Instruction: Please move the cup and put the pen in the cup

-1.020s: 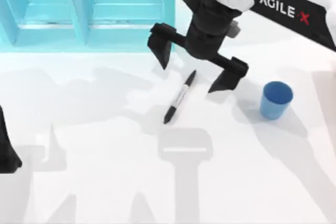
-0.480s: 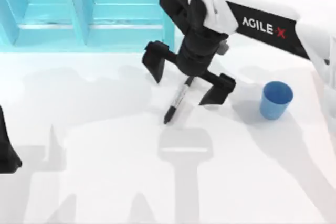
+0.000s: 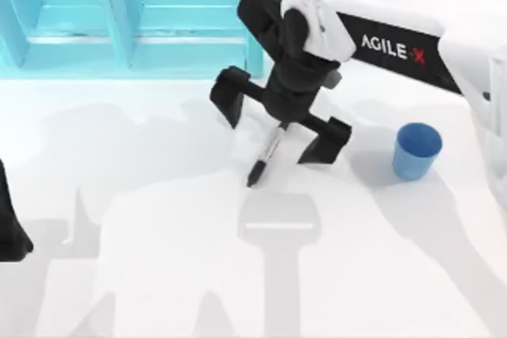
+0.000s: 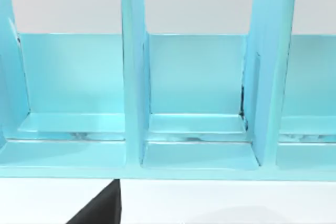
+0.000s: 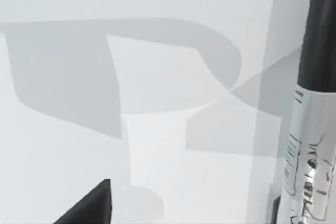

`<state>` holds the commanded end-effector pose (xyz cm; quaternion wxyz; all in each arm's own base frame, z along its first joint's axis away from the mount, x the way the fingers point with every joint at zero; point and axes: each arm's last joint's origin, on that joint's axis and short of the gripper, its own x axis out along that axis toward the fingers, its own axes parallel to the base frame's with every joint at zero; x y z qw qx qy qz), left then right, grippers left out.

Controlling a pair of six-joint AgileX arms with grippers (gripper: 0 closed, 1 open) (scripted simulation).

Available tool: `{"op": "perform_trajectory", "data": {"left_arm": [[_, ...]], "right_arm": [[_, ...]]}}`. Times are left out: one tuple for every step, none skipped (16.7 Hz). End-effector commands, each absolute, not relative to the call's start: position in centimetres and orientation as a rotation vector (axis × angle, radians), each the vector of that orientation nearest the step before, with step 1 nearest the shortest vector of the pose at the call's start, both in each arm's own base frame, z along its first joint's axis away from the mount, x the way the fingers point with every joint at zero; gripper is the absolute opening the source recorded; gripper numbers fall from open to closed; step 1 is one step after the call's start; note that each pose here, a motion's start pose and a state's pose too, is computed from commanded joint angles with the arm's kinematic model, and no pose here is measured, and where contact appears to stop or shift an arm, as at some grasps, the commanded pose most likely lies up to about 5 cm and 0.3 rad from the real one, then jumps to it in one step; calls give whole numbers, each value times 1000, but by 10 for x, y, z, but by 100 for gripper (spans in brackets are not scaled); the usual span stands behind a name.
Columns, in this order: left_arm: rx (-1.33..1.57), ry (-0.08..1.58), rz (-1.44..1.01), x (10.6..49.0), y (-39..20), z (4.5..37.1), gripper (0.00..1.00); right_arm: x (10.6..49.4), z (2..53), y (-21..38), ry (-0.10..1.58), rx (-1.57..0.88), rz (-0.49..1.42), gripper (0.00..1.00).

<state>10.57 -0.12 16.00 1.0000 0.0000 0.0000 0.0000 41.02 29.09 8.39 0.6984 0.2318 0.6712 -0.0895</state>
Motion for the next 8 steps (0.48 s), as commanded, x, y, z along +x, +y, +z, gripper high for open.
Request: {"op": "perform_trajectory", "data": {"left_arm": [[0,0,0,106,-1,160,100],[0,0,0,106,-1,160,100],[0,0,0,106,-1,160,100],[0,0,0,106,-1,160,100],[0,0,0,106,-1,160,100],[0,0,0,106,-1,160,100],[0,0,0,106,-1,160,100],[0,0,0,106,-1,160,100]], "right_arm": [[410,84,291,1496,517,-200,92],[410,84,291,1496,517,-200,85],[410,84,291,1496,517,-200,77],[410,84,291,1496,517,-200,70],[410,84,291,1496,517,-200,62],[410,84,291,1496,517,-200,55],[410,84,291,1496,517,-200,47],[410,84,291,1496,517,-200,40]]}}
